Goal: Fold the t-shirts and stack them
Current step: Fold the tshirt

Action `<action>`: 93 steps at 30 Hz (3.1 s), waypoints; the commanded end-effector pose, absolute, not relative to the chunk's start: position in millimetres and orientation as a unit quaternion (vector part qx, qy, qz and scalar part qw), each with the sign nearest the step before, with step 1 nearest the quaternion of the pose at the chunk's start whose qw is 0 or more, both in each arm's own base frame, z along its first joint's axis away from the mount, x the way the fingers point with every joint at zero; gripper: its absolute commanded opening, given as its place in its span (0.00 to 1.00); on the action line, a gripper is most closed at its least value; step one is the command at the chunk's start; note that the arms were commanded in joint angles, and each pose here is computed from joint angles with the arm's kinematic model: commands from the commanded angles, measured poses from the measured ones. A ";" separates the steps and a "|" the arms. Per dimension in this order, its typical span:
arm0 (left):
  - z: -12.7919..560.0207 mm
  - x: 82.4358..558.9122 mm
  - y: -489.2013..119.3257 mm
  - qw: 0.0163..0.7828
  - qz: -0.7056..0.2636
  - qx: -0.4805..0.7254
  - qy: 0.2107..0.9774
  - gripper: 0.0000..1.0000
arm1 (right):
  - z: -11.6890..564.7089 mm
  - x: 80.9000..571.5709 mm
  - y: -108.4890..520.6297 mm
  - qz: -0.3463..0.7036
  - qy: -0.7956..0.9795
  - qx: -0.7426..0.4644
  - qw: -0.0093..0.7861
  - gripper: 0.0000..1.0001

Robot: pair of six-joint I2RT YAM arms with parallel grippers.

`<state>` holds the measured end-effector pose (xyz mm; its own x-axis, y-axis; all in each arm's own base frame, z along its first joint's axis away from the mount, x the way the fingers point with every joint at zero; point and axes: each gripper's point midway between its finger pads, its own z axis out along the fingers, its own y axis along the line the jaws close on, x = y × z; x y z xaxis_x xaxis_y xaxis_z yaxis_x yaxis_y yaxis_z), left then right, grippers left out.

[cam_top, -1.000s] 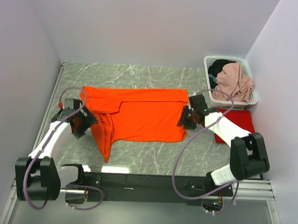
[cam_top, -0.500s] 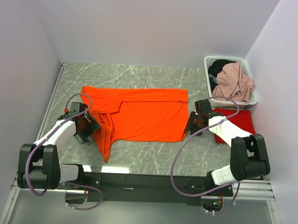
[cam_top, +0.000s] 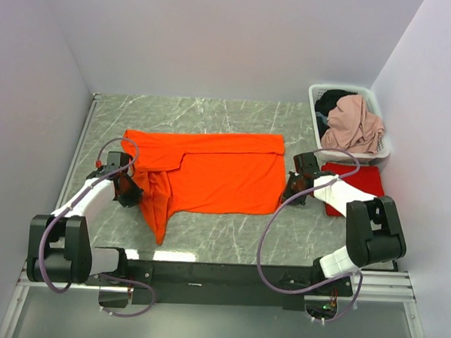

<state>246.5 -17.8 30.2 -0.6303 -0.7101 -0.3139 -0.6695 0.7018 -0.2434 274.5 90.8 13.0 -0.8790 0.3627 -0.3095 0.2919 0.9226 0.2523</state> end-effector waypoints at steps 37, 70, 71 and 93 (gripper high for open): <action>81.7 268.2 10.3 0.224 -0.102 -0.413 0.877 0.82 | 117.0 312.4 86.3 0.124 0.932 0.155 0.302 0.39; 45.4 279.4 -21.8 0.195 0.083 -0.308 0.927 0.54 | 66.9 317.8 174.0 0.191 0.950 0.059 0.239 0.39; 42.5 276.5 -19.3 0.194 0.090 -0.310 0.926 0.49 | 66.5 318.1 173.8 0.190 0.950 0.059 0.239 0.39; 9.2 221.4 39.5 0.136 0.022 -0.498 0.856 0.22 | 57.2 315.9 168.0 0.182 0.953 0.055 0.234 0.38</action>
<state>221.5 46.7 17.7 -0.4602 -0.8314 -0.3113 -0.8616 0.5028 -0.0691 310.1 169.0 58.7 -0.8901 0.1948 -0.4121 0.0294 0.9267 0.3745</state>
